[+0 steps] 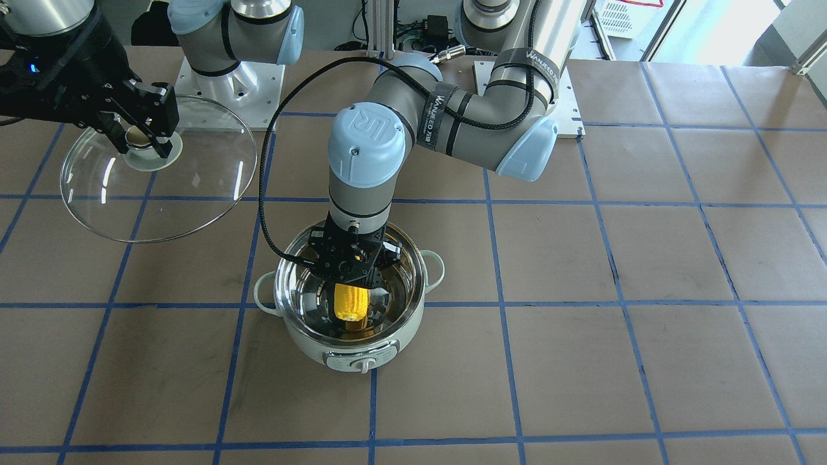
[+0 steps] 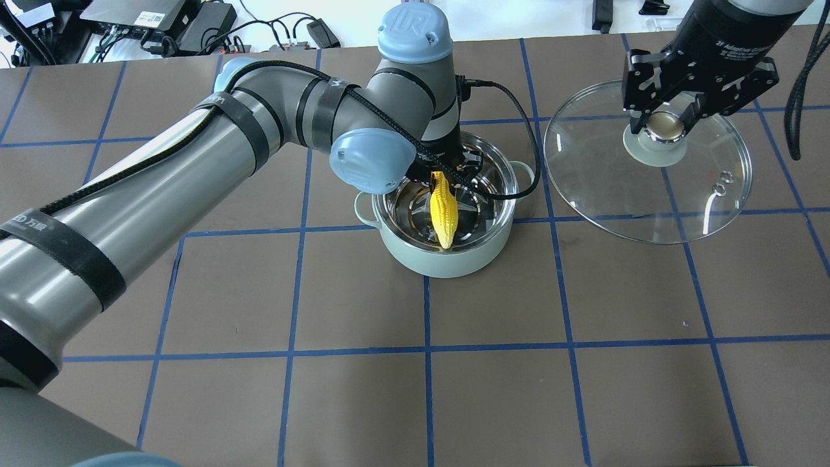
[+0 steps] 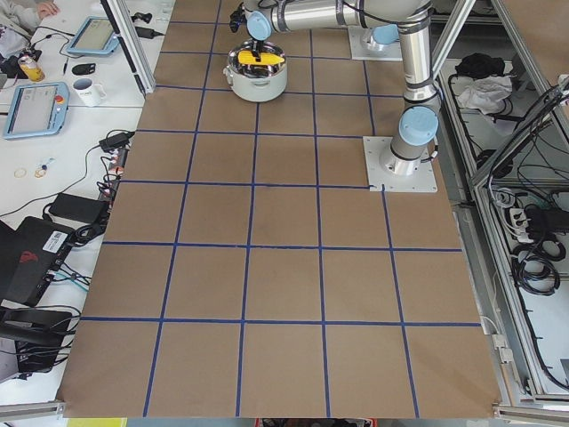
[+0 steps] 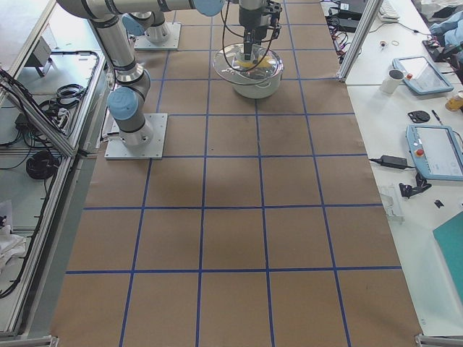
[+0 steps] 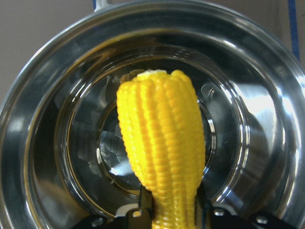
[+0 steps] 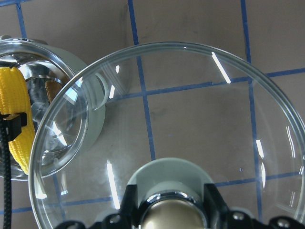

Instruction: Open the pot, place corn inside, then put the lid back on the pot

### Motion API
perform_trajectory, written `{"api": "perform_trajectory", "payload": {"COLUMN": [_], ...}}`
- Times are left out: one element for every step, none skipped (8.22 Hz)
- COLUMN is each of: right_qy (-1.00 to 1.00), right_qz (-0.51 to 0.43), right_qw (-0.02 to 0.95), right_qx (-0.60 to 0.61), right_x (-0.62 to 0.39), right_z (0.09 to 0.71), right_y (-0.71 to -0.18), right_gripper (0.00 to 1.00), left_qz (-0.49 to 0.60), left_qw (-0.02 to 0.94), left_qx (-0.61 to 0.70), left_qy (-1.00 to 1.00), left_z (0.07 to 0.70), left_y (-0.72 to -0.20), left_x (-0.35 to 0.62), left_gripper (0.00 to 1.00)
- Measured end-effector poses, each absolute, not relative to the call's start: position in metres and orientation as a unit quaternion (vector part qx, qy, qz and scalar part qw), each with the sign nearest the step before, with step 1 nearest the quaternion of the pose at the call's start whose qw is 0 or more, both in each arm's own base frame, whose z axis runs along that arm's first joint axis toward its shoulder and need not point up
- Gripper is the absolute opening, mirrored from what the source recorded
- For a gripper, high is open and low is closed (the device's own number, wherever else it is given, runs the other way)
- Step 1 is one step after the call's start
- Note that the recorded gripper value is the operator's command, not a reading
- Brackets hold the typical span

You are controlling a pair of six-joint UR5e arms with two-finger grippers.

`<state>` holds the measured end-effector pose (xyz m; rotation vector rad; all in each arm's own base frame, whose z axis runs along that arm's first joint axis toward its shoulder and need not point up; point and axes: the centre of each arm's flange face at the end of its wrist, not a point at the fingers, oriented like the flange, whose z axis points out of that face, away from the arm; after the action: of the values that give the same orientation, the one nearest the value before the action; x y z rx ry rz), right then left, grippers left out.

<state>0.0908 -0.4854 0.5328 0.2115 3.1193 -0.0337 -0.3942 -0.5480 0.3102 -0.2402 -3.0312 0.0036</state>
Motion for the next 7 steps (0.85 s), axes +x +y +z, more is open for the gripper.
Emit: {"api": "perform_trajectory", "payload": {"right_qy": [0.998,0.998,0.998,0.998,0.998,0.998,0.998], "right_qz": [-0.011,-0.011,-0.012,-0.013,-0.013,-0.014,-0.014], "right_qw": [0.007,0.007,0.007,0.007,0.007,0.007,0.007], "right_qx": [0.067,0.065,0.063,0.061,0.06,0.06,0.06], "right_x": [0.091,0.091,0.091,0.091,0.091,0.091,0.091], "right_z": [0.533,0.533,0.534,0.534,0.534,0.534,0.534], "right_y": [-0.485,-0.485,-0.485,-0.485,-0.485,-0.485,-0.485], "right_gripper": [0.0,0.0,0.0,0.0,0.0,0.0,0.0], "left_qz": [0.001,0.003,0.004,0.004,0.001,-0.001,-0.002], "left_qw": [0.048,0.046,0.044,0.04,0.027,0.015,0.008], "left_qx": [-0.094,-0.105,-0.11,-0.112,-0.11,-0.109,-0.108], "left_qy": [-0.994,-0.993,-0.993,-0.993,-0.994,-0.994,-0.994], "left_z": [0.308,0.31,0.315,0.32,0.327,0.338,0.346], "left_y": [-0.548,-0.548,-0.547,-0.546,-0.546,-0.547,-0.55], "left_x": [-0.394,-0.394,-0.392,-0.389,-0.382,-0.372,-0.361], "left_gripper": [1.0,1.0,1.0,1.0,1.0,1.0,1.0]}}
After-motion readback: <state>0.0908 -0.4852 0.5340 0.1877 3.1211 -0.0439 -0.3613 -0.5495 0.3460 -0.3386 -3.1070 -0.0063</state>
